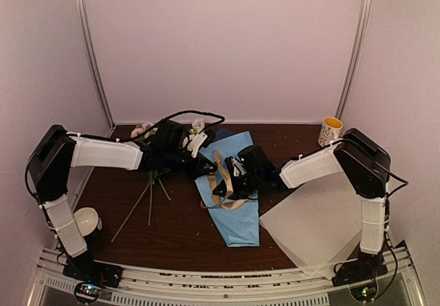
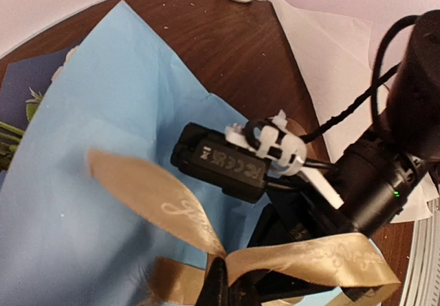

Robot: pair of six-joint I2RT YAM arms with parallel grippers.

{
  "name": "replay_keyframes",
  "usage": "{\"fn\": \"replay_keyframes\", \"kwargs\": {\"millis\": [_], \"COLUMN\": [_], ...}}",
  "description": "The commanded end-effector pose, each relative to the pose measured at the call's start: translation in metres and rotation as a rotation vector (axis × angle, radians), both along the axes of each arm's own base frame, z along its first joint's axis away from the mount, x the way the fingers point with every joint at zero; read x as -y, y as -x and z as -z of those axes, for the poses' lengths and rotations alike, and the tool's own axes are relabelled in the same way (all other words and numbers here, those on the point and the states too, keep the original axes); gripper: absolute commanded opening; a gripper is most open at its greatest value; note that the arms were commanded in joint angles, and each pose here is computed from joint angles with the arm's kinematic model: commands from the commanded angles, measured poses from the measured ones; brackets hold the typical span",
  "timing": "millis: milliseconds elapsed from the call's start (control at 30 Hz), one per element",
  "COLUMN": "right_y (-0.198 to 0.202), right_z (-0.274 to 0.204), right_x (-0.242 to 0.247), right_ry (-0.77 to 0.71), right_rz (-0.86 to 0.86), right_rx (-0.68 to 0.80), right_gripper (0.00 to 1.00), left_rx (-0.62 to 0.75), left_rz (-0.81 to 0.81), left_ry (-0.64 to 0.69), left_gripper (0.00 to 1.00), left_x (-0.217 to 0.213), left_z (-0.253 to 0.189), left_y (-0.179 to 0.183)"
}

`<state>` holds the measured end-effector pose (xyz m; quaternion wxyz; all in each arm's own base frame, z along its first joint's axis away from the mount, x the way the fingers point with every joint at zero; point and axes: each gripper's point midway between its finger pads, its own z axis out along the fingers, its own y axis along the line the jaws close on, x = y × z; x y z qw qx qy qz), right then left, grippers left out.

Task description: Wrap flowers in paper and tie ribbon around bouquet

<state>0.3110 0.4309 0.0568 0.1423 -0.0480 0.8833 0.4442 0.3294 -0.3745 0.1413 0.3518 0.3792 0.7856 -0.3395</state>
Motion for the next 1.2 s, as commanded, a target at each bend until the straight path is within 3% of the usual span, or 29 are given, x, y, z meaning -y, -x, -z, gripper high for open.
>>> {"fn": "replay_keyframes", "kwargs": {"millis": [0,533,767,867,1167], "right_y": [-0.010,0.006,0.010,0.009,-0.015], "right_z": [-0.035,-0.016,-0.038,-0.055,-0.032], "right_x": [0.001,0.043,0.076,0.068,0.040], "right_ry": [-0.081,0.139,0.255,0.228,0.209], "right_rz": [0.067,0.095,0.096,0.034,-0.074], "right_rx": [0.040,0.048,0.143,0.221,0.176], "right_gripper": [0.02,0.11,0.17,0.25,0.39], "left_rx": [0.007,-0.101,-0.112,-0.100,-0.079], "left_rz": [-0.026,-0.097,-0.097,-0.092,-0.081], "left_ry": [0.084,-0.195,-0.188,-0.162,-0.110], "left_gripper": [0.00,0.04,0.04,0.04,0.04], "left_x": [0.018,0.005,0.003,0.005,0.010], "left_z": [-0.007,0.082,0.086,0.079,0.065], "left_y": [-0.010,-0.028,-0.023,-0.023,-0.023]}}
